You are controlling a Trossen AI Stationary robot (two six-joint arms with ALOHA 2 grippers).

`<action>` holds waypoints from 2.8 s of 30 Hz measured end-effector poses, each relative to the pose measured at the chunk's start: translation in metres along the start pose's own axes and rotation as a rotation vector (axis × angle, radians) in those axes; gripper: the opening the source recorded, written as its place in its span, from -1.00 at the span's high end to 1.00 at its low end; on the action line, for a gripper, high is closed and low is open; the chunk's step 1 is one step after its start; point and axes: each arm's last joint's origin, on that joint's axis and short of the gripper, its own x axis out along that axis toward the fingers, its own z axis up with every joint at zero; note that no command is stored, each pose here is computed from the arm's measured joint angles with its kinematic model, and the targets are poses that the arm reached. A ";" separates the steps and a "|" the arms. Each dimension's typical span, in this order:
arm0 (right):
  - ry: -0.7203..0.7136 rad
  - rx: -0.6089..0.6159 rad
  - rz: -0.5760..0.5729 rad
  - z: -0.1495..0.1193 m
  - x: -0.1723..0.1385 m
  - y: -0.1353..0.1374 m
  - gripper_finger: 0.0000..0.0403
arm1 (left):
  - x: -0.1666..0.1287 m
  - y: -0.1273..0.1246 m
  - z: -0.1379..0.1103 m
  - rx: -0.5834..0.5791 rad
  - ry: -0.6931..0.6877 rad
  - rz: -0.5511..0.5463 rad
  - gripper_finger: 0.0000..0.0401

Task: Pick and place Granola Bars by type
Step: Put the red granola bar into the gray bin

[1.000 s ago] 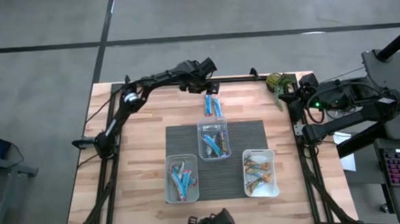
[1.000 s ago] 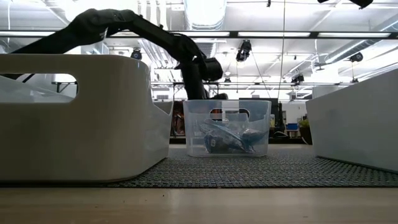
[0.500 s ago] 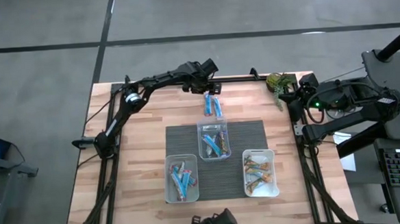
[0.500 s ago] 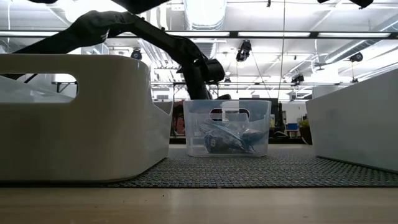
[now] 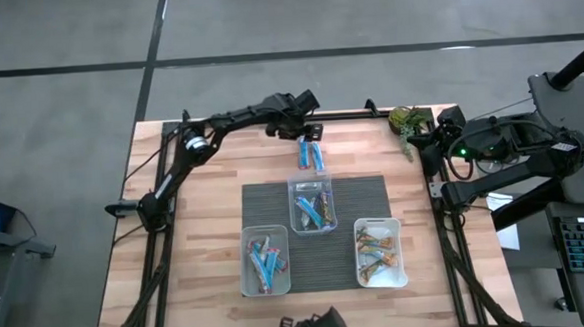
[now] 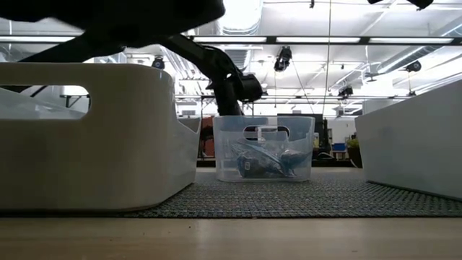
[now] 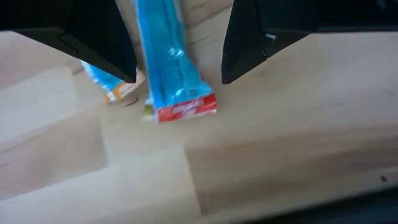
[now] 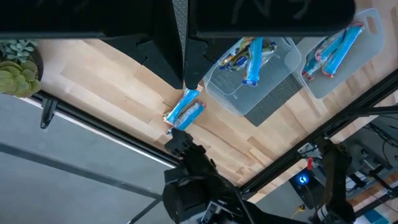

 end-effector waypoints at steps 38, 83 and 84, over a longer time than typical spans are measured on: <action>0.001 0.001 0.001 0.000 0.000 0.000 0.96 | 0.005 0.004 -0.009 0.050 0.061 0.076 0.52; 0.000 -0.004 0.000 0.000 0.000 0.000 0.96 | -0.130 -0.012 -0.002 0.275 -0.076 -0.066 1.00; 0.001 -0.004 0.000 0.000 0.000 0.000 0.96 | -0.138 -0.012 -0.007 0.293 -0.072 -0.060 1.00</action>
